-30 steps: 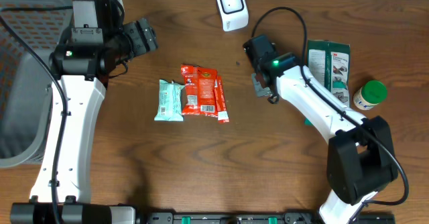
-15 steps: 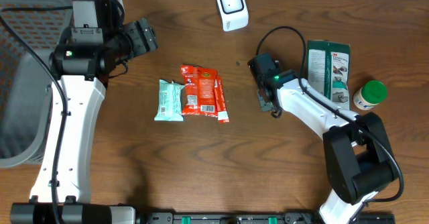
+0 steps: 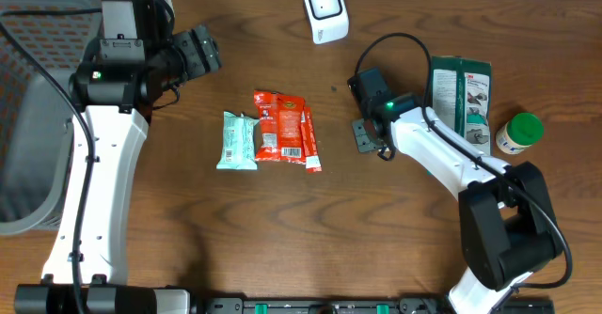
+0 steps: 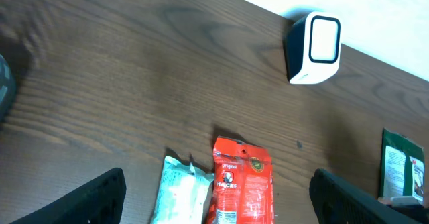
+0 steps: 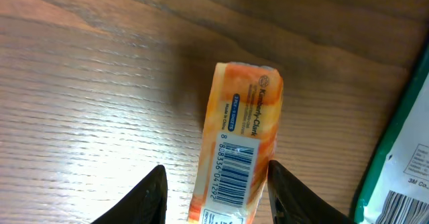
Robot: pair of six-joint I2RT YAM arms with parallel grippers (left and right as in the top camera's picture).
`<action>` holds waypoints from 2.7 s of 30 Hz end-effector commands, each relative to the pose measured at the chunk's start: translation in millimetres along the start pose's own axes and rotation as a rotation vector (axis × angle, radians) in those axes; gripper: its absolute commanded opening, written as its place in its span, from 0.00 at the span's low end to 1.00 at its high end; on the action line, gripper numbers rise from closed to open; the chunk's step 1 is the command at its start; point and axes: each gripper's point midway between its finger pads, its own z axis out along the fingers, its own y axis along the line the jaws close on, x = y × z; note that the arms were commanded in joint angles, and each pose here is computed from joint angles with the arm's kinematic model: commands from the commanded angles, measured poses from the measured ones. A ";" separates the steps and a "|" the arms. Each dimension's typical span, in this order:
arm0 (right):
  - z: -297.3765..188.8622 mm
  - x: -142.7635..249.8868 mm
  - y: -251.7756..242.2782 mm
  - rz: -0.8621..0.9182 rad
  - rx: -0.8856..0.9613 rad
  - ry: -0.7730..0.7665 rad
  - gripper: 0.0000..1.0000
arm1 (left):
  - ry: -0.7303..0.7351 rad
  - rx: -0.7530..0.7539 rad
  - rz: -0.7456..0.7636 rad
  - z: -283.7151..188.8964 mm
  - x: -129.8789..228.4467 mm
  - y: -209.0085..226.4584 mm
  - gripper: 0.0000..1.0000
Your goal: Scan the item barcode
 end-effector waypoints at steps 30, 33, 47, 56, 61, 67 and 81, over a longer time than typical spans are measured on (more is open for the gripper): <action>-34.0 -18.6 -11.7 0.260 -0.518 0.015 0.49 | -0.012 0.000 0.007 -3.7 -2.8 0.1 0.88; -26.4 -18.2 0.1 0.249 -0.580 0.035 0.47 | -0.012 0.000 0.007 -3.7 -2.7 0.1 0.88; 14.9 -7.0 3.6 0.263 -0.554 0.112 0.34 | -0.012 0.000 0.007 -3.7 -2.7 0.1 0.88; 29.1 -1.8 -0.1 0.268 -0.520 0.129 0.33 | -0.012 0.000 0.007 -3.7 -2.8 0.1 0.88; 35.6 2.4 4.0 0.262 -0.521 0.149 0.31 | -0.012 0.000 0.007 -3.7 -2.8 0.1 0.88; 36.0 1.9 4.4 0.260 -0.520 0.147 0.27 | -0.012 0.000 0.007 -3.7 -2.8 0.1 0.88; 28.9 -10.3 -2.7 0.212 -0.503 0.092 0.01 | -0.012 0.000 0.007 -3.7 -2.8 0.1 0.88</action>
